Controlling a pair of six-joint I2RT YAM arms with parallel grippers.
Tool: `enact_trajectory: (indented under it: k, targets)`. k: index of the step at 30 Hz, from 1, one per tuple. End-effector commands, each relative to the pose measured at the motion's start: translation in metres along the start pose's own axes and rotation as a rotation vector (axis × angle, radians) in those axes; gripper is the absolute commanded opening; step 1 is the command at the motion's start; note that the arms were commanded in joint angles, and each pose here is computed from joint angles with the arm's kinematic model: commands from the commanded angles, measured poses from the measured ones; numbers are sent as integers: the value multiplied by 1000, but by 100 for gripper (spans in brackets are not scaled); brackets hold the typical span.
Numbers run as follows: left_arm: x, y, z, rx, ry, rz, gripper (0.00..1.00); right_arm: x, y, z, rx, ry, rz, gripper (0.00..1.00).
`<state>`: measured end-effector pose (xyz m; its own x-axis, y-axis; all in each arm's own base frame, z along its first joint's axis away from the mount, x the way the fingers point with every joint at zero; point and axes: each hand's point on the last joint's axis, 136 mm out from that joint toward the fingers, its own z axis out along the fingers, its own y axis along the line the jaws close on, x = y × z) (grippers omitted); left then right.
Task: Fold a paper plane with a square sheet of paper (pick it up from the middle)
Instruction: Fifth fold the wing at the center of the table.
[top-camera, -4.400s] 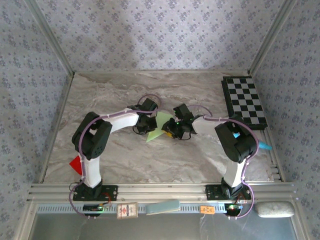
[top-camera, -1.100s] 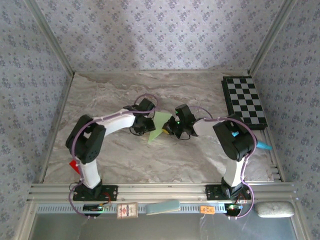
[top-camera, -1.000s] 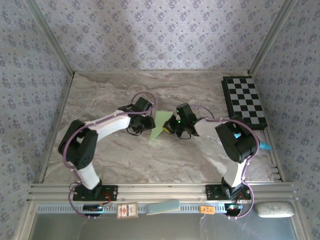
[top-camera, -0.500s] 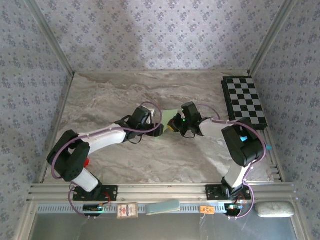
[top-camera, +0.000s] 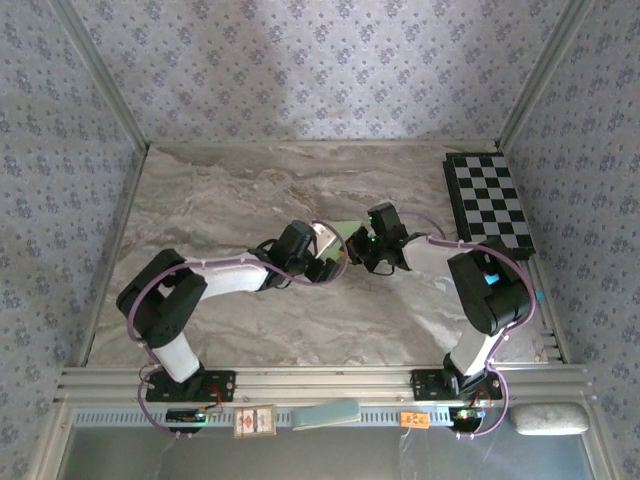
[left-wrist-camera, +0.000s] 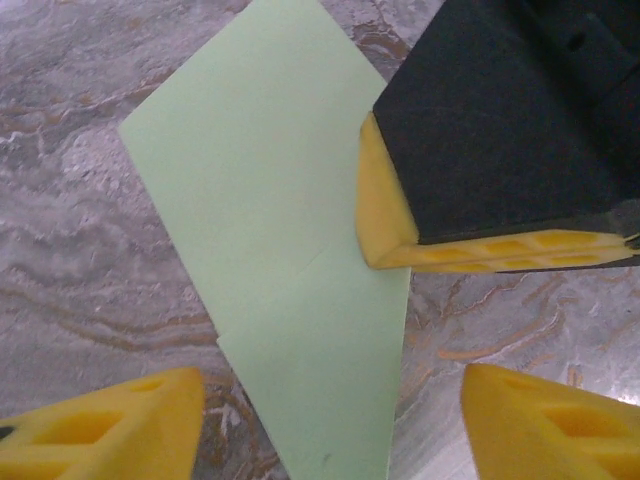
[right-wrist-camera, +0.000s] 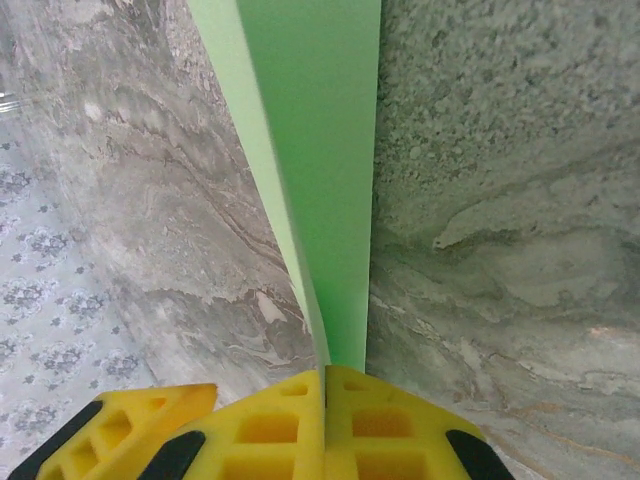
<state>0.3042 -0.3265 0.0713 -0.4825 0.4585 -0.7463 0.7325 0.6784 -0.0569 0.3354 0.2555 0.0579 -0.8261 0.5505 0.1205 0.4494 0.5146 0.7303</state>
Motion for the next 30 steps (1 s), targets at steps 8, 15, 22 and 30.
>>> enact_trajectory:
  k: [8, 15, 22, 30]
  targets:
    - [6, -22, 12, 129, -45, 142, 58, 5, -1, -5, -16, 52, 95, 3]
    - [25, -10, 22, 68, -11, 168, 51, 9, 0, -6, -19, 82, 118, 4]
    - [32, -8, 25, 63, 9, 175, 38, 9, -2, -8, -5, 96, 137, 6]
    - [35, -8, 24, 63, 21, 187, 32, 5, -15, -6, 83, 106, 97, 27]
